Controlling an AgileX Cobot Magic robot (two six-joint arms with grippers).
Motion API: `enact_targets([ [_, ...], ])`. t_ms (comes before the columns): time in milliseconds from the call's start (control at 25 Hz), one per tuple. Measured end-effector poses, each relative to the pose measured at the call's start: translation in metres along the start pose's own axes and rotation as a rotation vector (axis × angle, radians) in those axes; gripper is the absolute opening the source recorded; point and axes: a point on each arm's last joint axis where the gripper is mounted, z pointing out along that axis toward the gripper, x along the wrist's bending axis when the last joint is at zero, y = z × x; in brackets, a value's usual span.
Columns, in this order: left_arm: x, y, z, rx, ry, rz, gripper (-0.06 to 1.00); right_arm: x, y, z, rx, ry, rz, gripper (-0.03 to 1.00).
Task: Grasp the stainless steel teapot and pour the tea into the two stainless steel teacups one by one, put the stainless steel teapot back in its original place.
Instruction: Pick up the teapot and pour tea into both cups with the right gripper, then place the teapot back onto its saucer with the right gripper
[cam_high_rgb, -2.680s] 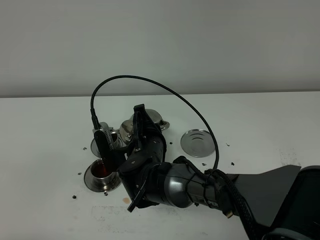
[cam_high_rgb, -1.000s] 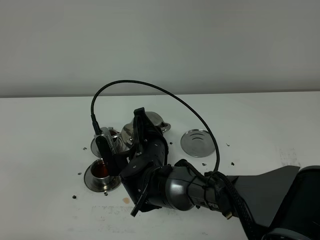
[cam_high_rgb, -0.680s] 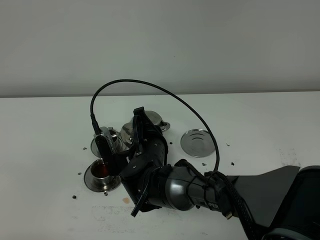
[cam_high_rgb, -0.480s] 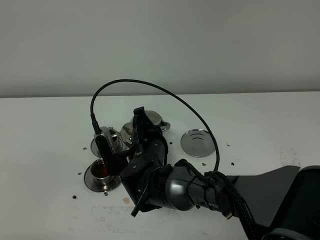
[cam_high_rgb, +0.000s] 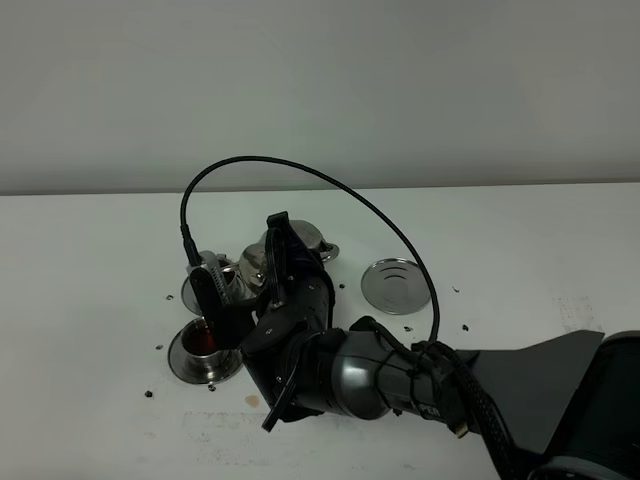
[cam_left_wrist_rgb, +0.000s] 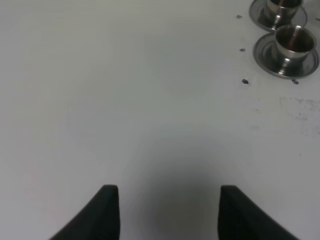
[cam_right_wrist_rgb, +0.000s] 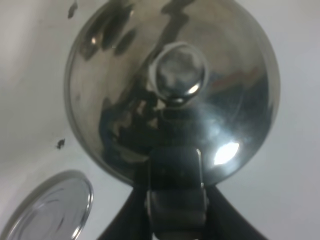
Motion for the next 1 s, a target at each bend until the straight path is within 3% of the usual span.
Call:
enact_targets([
  [360, 0.0, 0.0, 0.0, 0.0, 0.0, 0.0, 0.46, -0.006, 0.0, -0.003, -0.013, 0.014, 0.048, 0.2],
  [520, 0.0, 0.0, 0.0, 0.0, 0.0, 0.0, 0.46, -0.02, -0.001, -0.009, -0.031, 0.016, 0.114, 0.2],
  [760, 0.0, 0.0, 0.0, 0.0, 0.0, 0.0, 0.46, -0.053, -0.008, -0.025, -0.075, 0.061, 0.273, 0.2],
  [1000, 0.0, 0.0, 0.0, 0.0, 0.0, 0.0, 0.46, -0.089, -0.034, -0.036, -0.103, 0.209, 0.543, 0.2],
])
